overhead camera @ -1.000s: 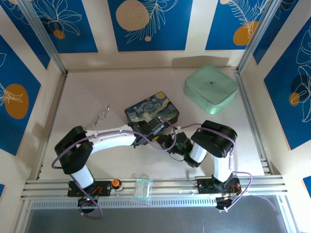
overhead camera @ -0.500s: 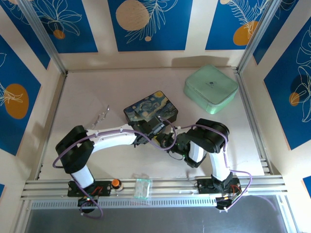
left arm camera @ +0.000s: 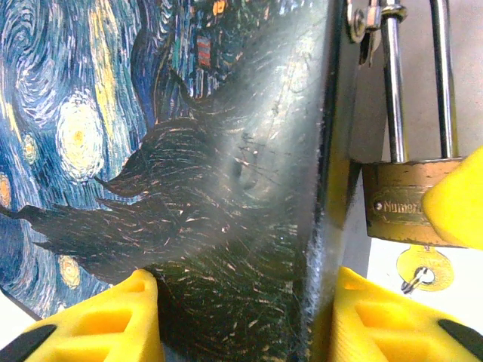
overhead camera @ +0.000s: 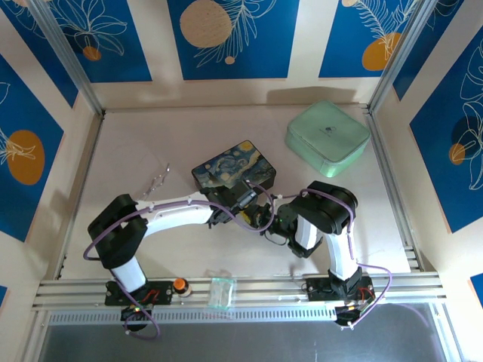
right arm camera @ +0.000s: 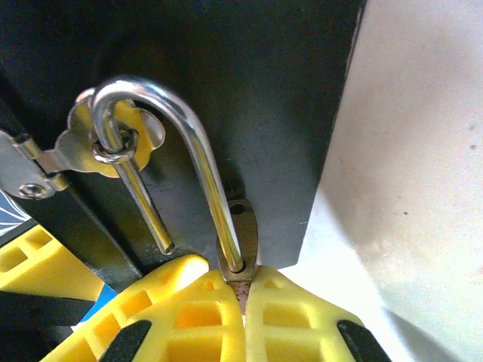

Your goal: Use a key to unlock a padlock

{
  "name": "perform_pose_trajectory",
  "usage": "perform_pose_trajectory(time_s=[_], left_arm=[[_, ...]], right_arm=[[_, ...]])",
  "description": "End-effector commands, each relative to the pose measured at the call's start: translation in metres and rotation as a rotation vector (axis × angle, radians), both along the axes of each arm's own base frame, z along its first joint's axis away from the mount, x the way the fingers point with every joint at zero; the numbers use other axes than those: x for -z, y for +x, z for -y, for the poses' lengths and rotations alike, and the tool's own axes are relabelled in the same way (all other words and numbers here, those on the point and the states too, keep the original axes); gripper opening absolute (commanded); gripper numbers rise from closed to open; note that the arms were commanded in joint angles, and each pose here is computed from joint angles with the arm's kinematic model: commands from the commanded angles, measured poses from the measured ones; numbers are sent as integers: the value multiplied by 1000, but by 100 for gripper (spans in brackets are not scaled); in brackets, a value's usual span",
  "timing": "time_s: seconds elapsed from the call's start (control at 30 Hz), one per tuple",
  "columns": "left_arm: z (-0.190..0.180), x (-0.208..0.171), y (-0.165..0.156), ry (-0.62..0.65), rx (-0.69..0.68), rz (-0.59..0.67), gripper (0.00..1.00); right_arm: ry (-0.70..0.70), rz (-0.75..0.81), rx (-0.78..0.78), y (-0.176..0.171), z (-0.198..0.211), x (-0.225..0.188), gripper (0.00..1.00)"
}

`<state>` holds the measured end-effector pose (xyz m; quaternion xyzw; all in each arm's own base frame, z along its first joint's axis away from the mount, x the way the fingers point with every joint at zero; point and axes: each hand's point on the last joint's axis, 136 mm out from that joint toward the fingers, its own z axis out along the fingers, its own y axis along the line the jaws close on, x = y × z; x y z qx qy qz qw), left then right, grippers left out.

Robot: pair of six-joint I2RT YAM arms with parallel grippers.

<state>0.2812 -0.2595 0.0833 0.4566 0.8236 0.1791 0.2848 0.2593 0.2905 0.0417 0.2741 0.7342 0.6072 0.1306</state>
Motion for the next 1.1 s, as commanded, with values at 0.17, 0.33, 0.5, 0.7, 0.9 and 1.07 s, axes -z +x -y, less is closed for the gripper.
perform_pose_trajectory(time_s=[0.17,0.33,0.5,0.7,0.9,1.07], left_arm=[[-23,52,-56,129,87,-297,35],[-26,51,-56,139,86,-291,35],[-29,53,-57,148,81,-290,35],[-32,54,-57,148,73,-284,35],[-35,53,-57,157,71,-279,35],[-35,51,-58,146,73,-276,35]], right_arm=[[-139,-183,203,22,48,55,0],[-155,-199,222,24,62,61,0],[-163,-205,231,24,69,63,0],[-162,-224,239,25,76,67,0],[-148,-227,255,32,83,65,0],[-126,-201,275,41,91,54,0]])
